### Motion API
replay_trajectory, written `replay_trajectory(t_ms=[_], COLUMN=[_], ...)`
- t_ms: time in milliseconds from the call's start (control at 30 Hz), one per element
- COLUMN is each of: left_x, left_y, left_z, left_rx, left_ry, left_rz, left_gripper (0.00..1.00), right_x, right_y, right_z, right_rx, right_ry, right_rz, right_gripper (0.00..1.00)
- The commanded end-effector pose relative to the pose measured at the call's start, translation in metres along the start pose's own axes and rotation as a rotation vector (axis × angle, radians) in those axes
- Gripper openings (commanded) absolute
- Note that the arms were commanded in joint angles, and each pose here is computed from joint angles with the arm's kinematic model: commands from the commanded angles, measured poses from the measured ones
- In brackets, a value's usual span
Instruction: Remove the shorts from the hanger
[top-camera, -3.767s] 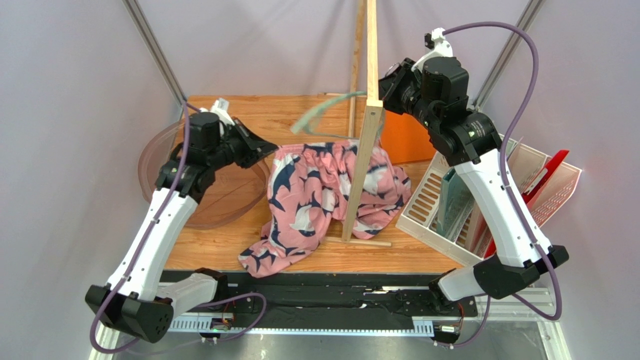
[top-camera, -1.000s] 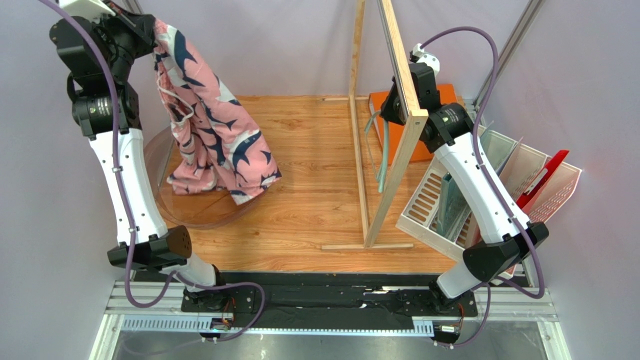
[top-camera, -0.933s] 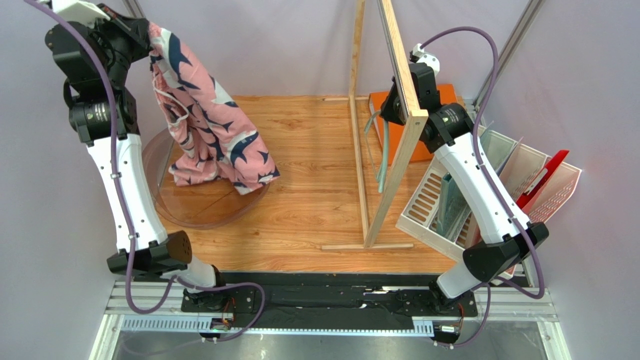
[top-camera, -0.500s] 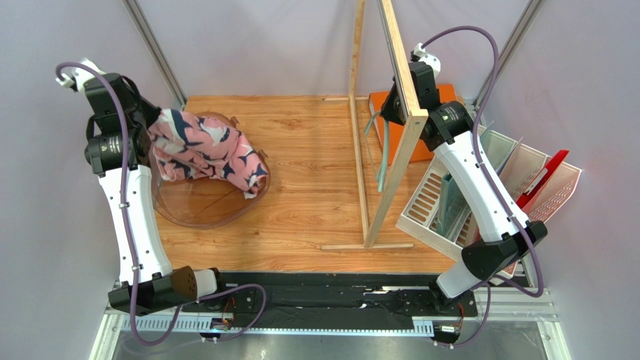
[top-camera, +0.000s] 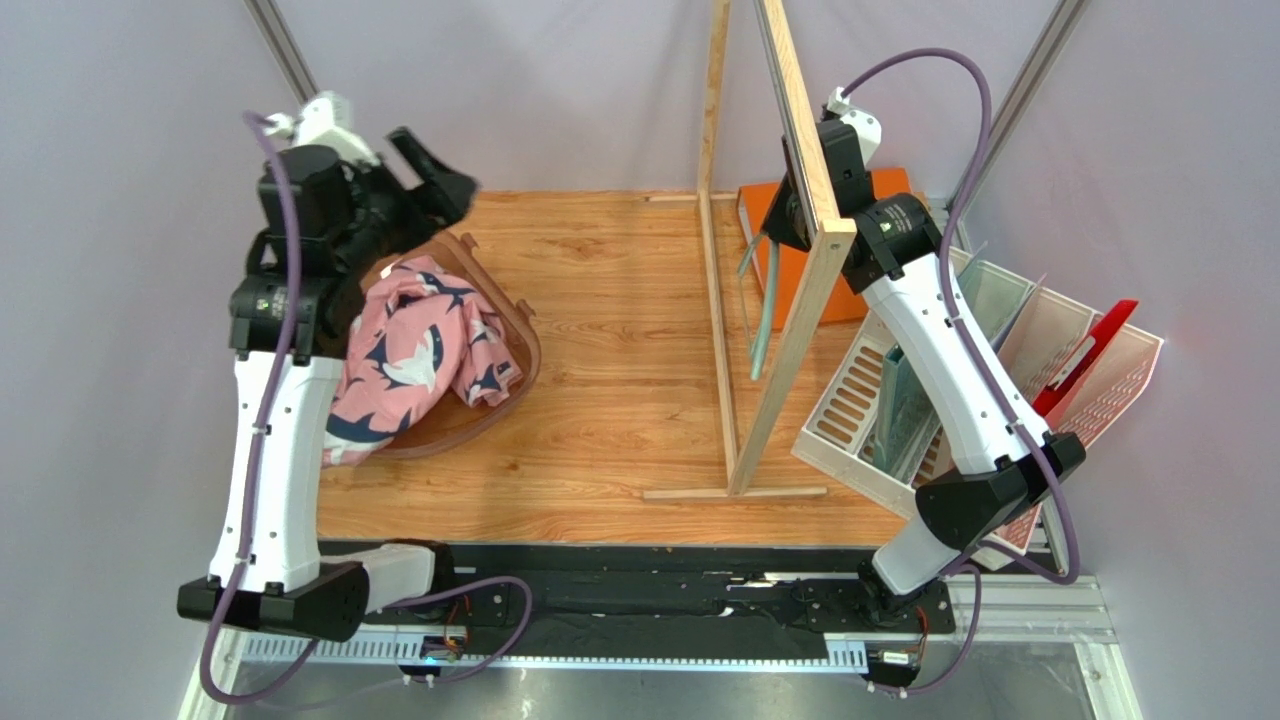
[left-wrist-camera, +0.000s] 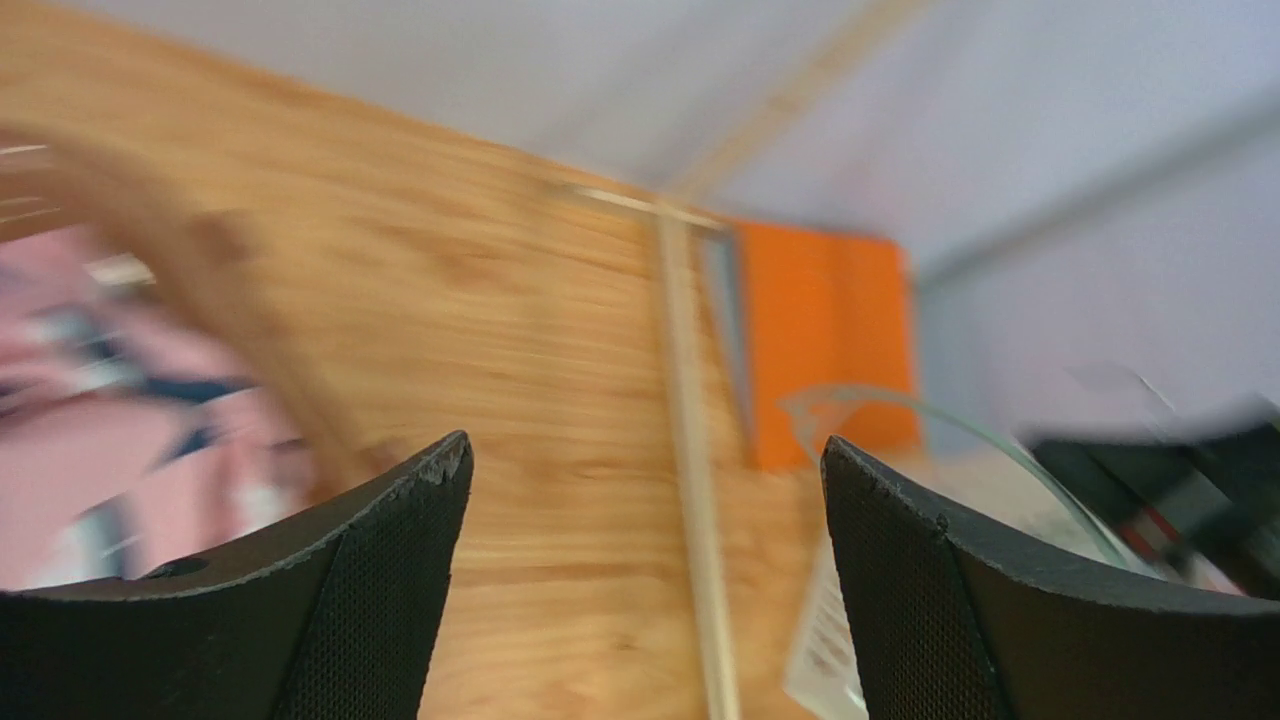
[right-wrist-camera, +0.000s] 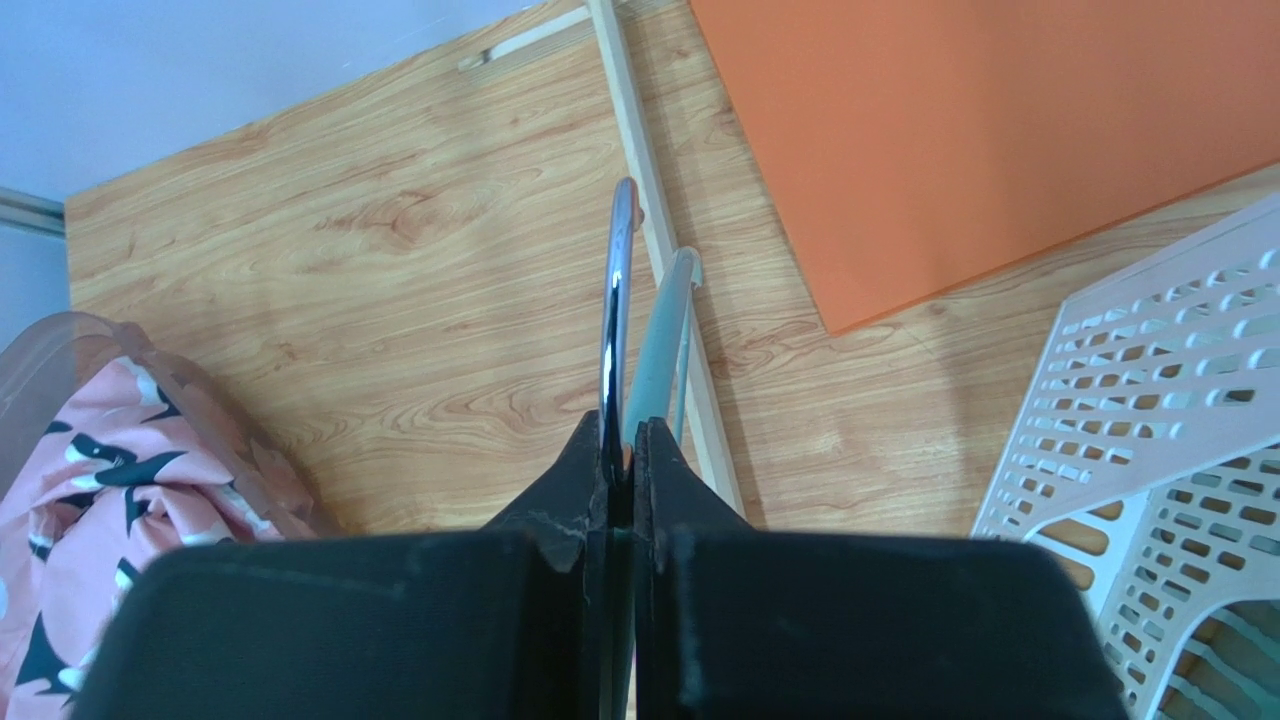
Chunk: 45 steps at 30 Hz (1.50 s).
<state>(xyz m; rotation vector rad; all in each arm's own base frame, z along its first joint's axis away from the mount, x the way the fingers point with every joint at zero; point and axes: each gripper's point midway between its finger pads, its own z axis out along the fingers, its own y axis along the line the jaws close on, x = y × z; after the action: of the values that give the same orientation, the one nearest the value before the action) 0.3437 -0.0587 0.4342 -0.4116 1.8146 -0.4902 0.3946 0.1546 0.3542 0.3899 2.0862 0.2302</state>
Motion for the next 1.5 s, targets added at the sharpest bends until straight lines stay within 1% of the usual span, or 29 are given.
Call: replay_trajectory(t_ms=[0, 67, 100, 133, 167, 200, 233, 267, 333, 400, 433, 467, 600, 667, 700, 800, 900, 967, 1133, 1233, 1267, 1333, 1400, 1467], left_x=[0.038, 0.044, 0.052, 0.065, 0.071, 0.076, 0.086, 0.092, 0.101, 0.117, 0.124, 0.135, 0.154, 0.165, 0.172, 0.193, 0.209, 0.22, 0.241, 0.247, 0.247, 0.244, 0.243, 0.248], left_y=[-0.149, -0.184, -0.196, -0.212, -0.223, -0.229, -0.237, -0.24, -0.24, -0.242, -0.243, -0.245, -0.252, -0.256, -0.258, -0.26, -0.261, -0.256, -0.249, -0.24, -0.237, -0.232, -0.228, -0.225], left_z=[-0.022, -0.026, -0.031, -0.041, -0.04, -0.042, -0.05, -0.052, -0.05, -0.052, -0.051, -0.051, -0.058, -0.06, -0.063, -0.066, -0.068, -0.063, -0.051, -0.04, -0.033, -0.031, -0.025, -0.02], left_rx=[0.69, 0.823, 0.876, 0.931, 0.968, 0.995, 1.04, 1.052, 1.042, 1.062, 1.073, 1.083, 1.146, 1.16, 1.174, 1.191, 1.202, 1.171, 1.123, 1.037, 0.993, 0.959, 0.925, 0.906], left_ry=[0.154, 0.209, 0.245, 0.284, 0.308, 0.326, 0.353, 0.36, 0.342, 0.373, 0.383, 0.409, 0.474, 0.505, 0.527, 0.577, 0.598, 0.627, 0.668, 0.661, 0.641, 0.62, 0.6, 0.62], left_rz=[0.055, 0.067, 0.098, 0.121, 0.141, 0.157, 0.179, 0.195, 0.239, 0.264, 0.281, 0.287, 0.274, 0.275, 0.274, 0.277, 0.299, 0.312, 0.35, 0.393, 0.404, 0.413, 0.43, 0.451], left_gripper=[0.88, 0.87, 0.87, 0.88, 0.89, 0.89, 0.89, 0.89, 0.89, 0.87, 0.82, 0.79, 0.72, 0.76, 0.81, 0.82, 0.81, 0.79, 0.81, 0.85, 0.87, 0.89, 0.9, 0.89], right_x=[-0.026, -0.036, -0.03, -0.043, -0.045, -0.039, -0.034, -0.04, -0.032, -0.024, -0.022, -0.016, -0.006, -0.005, -0.002, 0.002, 0.002, 0.002, 0.005, 0.006, 0.006, 0.007, 0.008, 0.011], right_y=[0.0, -0.006, -0.008, -0.009, -0.01, -0.008, -0.017, -0.012, -0.018, -0.019, -0.02, -0.022, -0.024, -0.023, -0.021, -0.021, -0.023, -0.024, -0.024, -0.024, -0.024, -0.024, -0.023, -0.024], right_z=[-0.005, -0.006, 0.0, -0.007, -0.007, 0.004, 0.0, -0.005, -0.001, 0.001, 0.0, 0.002, 0.003, 0.002, 0.003, 0.004, 0.004, 0.005, 0.008, 0.008, 0.009, 0.01, 0.01, 0.011], right_rx=[0.037, 0.1, 0.14, 0.173, 0.197, 0.237, 0.297, 0.297, 0.334, 0.34, 0.335, 0.345, 0.335, 0.323, 0.315, 0.31, 0.311, 0.314, 0.317, 0.317, 0.317, 0.319, 0.316, 0.316], right_ry=[-0.095, -0.139, -0.125, -0.174, -0.18, -0.165, -0.154, -0.173, -0.144, -0.133, -0.126, -0.114, -0.091, -0.084, -0.073, -0.058, -0.049, -0.045, -0.032, -0.027, -0.029, -0.025, -0.018, -0.007], right_rz=[0.028, 0.03, 0.012, 0.033, 0.033, 0.014, -0.021, 0.014, 0.014, 0.038, 0.045, 0.042, 0.093, 0.107, 0.116, 0.129, 0.139, 0.151, 0.164, 0.163, 0.162, 0.161, 0.165, 0.166], right_gripper=[0.0, 0.0, 0.0, 0.0, 0.0, 0.0, 0.0, 0.0, 0.0, 0.0, 0.0, 0.0, 0.0, 0.0, 0.0, 0.0, 0.0, 0.0, 0.0, 0.0, 0.0, 0.0, 0.0, 0.0])
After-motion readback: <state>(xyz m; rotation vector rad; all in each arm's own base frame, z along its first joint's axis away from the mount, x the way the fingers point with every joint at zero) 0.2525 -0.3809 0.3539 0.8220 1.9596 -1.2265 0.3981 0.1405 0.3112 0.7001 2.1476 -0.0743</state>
